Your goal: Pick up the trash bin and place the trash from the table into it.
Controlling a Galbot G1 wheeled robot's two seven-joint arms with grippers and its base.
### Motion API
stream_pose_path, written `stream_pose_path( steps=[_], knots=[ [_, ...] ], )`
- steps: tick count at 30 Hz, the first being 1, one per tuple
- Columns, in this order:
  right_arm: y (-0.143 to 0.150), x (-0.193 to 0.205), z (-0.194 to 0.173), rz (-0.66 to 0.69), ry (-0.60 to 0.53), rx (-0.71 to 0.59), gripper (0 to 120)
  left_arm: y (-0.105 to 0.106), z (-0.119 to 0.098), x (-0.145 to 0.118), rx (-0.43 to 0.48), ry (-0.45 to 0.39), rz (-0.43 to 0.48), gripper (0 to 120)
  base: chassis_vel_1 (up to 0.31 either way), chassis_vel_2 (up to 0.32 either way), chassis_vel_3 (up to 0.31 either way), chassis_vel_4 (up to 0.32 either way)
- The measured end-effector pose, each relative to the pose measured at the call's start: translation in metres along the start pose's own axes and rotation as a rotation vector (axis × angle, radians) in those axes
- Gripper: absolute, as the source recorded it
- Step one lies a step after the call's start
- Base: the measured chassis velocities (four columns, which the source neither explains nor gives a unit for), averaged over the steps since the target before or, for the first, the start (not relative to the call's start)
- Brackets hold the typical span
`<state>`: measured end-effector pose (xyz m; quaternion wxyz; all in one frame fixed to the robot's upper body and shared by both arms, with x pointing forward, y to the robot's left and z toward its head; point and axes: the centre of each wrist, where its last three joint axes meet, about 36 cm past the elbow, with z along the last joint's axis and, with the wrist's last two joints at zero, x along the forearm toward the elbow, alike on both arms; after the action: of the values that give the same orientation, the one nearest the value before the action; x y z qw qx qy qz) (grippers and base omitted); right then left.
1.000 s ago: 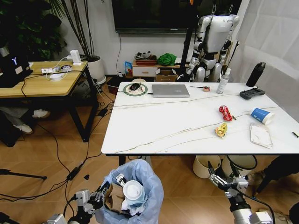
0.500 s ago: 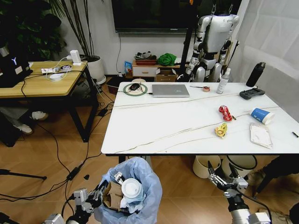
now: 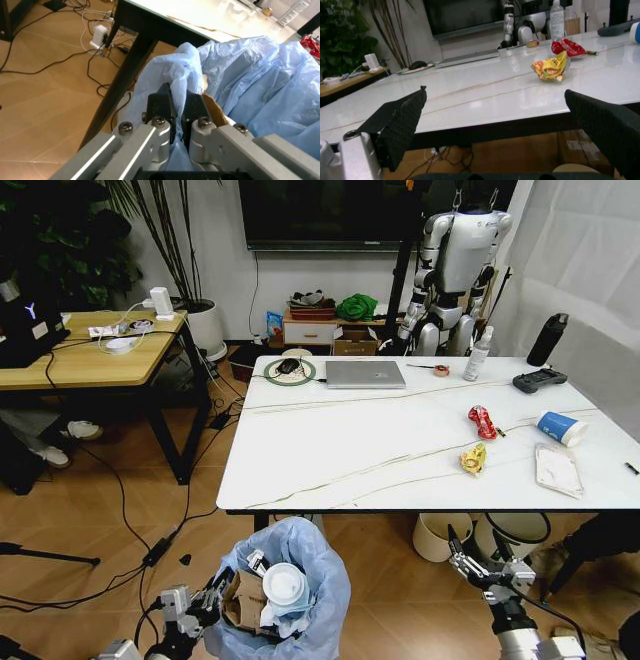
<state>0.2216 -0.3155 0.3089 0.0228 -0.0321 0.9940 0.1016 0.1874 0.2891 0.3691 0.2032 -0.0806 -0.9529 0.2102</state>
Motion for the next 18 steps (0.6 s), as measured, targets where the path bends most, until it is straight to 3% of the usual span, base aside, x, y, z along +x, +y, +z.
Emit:
stream_pose_path(
  steps=[18],
  knots=[
    [-0.0043,-0.0010,-0.0032,-0.002,-0.018,-0.016,100,-0.0033,0.0017,0.0005,-0.001,0.001,0.005,0,-0.009,-0.007,0.009,0.010]
  ],
)
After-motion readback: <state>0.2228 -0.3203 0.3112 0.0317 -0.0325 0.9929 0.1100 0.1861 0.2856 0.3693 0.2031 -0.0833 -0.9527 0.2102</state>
